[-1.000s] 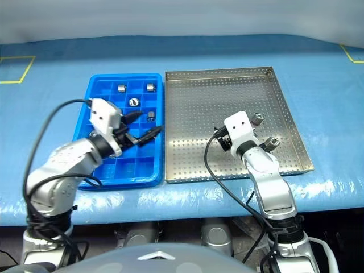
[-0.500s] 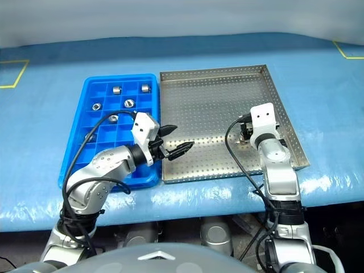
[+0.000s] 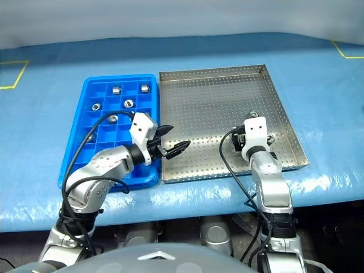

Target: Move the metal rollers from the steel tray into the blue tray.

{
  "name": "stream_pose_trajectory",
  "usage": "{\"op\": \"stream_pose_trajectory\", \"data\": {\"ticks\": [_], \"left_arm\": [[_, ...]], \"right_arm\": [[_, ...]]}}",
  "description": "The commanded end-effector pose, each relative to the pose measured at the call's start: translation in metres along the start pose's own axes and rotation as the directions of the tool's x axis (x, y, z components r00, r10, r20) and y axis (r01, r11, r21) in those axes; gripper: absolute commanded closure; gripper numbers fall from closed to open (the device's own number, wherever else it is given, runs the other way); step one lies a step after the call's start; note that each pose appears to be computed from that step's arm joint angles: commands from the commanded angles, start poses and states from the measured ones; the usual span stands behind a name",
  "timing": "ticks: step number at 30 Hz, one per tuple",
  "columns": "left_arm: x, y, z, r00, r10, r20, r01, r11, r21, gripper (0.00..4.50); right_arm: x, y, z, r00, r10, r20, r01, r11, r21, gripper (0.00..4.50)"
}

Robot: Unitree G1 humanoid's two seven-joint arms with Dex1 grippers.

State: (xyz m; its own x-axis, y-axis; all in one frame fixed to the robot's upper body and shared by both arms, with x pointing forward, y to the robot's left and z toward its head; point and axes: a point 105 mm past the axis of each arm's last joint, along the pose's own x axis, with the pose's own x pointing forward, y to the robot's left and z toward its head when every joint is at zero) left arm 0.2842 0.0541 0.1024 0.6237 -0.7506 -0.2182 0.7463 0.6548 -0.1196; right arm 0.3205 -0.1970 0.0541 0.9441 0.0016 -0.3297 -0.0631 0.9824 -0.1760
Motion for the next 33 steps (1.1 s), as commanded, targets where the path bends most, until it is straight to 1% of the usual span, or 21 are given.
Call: {"op": "stream_pose_trajectory", "data": {"ticks": [1,4,5,8,10,12,14,16,18,20,21,22,23,24,26,28,30,33], "left_arm": [[0.001,0.001,0.009,1.0,0.004,0.03,-0.005,0.999,0.036,0.0],[0.0,0.003,0.01,0.999,0.011,0.031,-0.012,0.999,0.036,0.0],[0.0,0.005,0.009,0.999,0.021,0.031,-0.022,0.999,0.041,0.0],[-0.003,0.011,0.012,0.998,0.042,0.041,-0.044,0.998,0.041,0.0],[-0.009,0.021,0.019,0.994,0.083,0.076,-0.087,0.995,0.051,0.0],[-0.023,0.045,0.033,0.972,0.197,0.13,-0.206,0.976,0.064,0.0],[-0.047,0.08,0.049,0.911,0.366,0.189,-0.382,0.923,0.054,0.0],[-0.07,0.106,0.059,0.843,0.494,0.214,-0.516,0.855,0.056,0.0],[-0.094,0.127,0.063,0.785,0.586,0.203,-0.61,0.788,0.082,0.0],[-0.11,0.133,0.056,0.785,0.609,0.115,-0.619,0.766,0.171,0.0],[-0.113,0.132,0.048,0.795,0.605,0.044,-0.597,0.768,0.232,0.0],[-0.119,0.132,0.041,0.791,0.612,-0.015,-0.578,0.753,0.314,0.0],[-0.124,0.133,0.037,0.779,0.625,-0.055,-0.569,0.741,0.356,0.0],[-0.127,0.135,0.035,0.77,0.634,-0.073,-0.566,0.731,0.381,0.0],[-0.133,0.138,0.036,0.76,0.646,-0.072,-0.574,0.72,0.39,0.0],[-0.14,0.142,0.036,0.743,0.665,-0.071,-0.592,0.704,0.393,0.0],[-0.145,0.143,0.035,0.725,0.686,-0.068,-0.615,0.688,0.386,0.0],[-0.144,0.138,0.03,0.729,0.681,-0.078,-0.609,0.695,0.381,0.0]], "right_arm": [[-0.001,-0.005,0.0,1.0,-0.023,0.0,0.023,1.0,0.021,1.53],[-0.003,-0.003,0.005,1.0,-0.015,0.017,0.014,1.0,0.018,2.54],[-0.003,-0.002,0.009,0.999,-0.013,0.031,0.012,1.0,0.015,2.79],[-0.003,0.002,0.017,0.998,-0.008,0.059,0.008,1.0,-0.006,2.78],[-0.004,0.012,0.03,0.994,0.033,0.107,-0.032,0.999,-0.017,2.78],[-0.006,0.031,0.047,0.98,0.113,0.164,-0.109,0.993,-0.036,2.78],[-0.009,0.055,0.065,0.954,0.21,0.215,-0.2,0.977,-0.069,2.78],[-0.013,0.081,0.08,0.915,0.315,0.251,-0.297,0.949,-0.106,2.78],[-0.023,0.118,0.094,0.843,0.464,0.272,-0.436,0.886,-0.16,2.78],[-0.036,0.153,0.109,0.748,0.592,0.3,-0.562,0.805,-0.19,2.78],[-0.043,0.168,0.114,0.695,0.653,0.302,-0.619,0.756,-0.213,2.78],[-0.051,0.184,0.117,0.631,0.718,0.296,-0.675,0.695,-0.248,2.78],[-0.057,0.197,0.119,0.576,0.765,0.288,-0.718,0.641,-0.269,2.78],[-0.061,0.206,0.12,0.535,0.797,0.279,-0.747,0.601,-0.285,2.78],[-0.066,0.223,0.121,0.467,0.846,0.256,-0.788,0.53,-0.314,2.78],[-0.063,0.235,0.121,0.438,0.867,0.236,-0.809,0.495,-0.318,2.78],[-0.052,0.243,0.117,0.444,0.871,0.21,-0.807,0.49,-0.329,2.78],[-0.041,0.25,0.115,0.44,0.878,0.19,-0.809,0.479,-0.341,2.78]]}}
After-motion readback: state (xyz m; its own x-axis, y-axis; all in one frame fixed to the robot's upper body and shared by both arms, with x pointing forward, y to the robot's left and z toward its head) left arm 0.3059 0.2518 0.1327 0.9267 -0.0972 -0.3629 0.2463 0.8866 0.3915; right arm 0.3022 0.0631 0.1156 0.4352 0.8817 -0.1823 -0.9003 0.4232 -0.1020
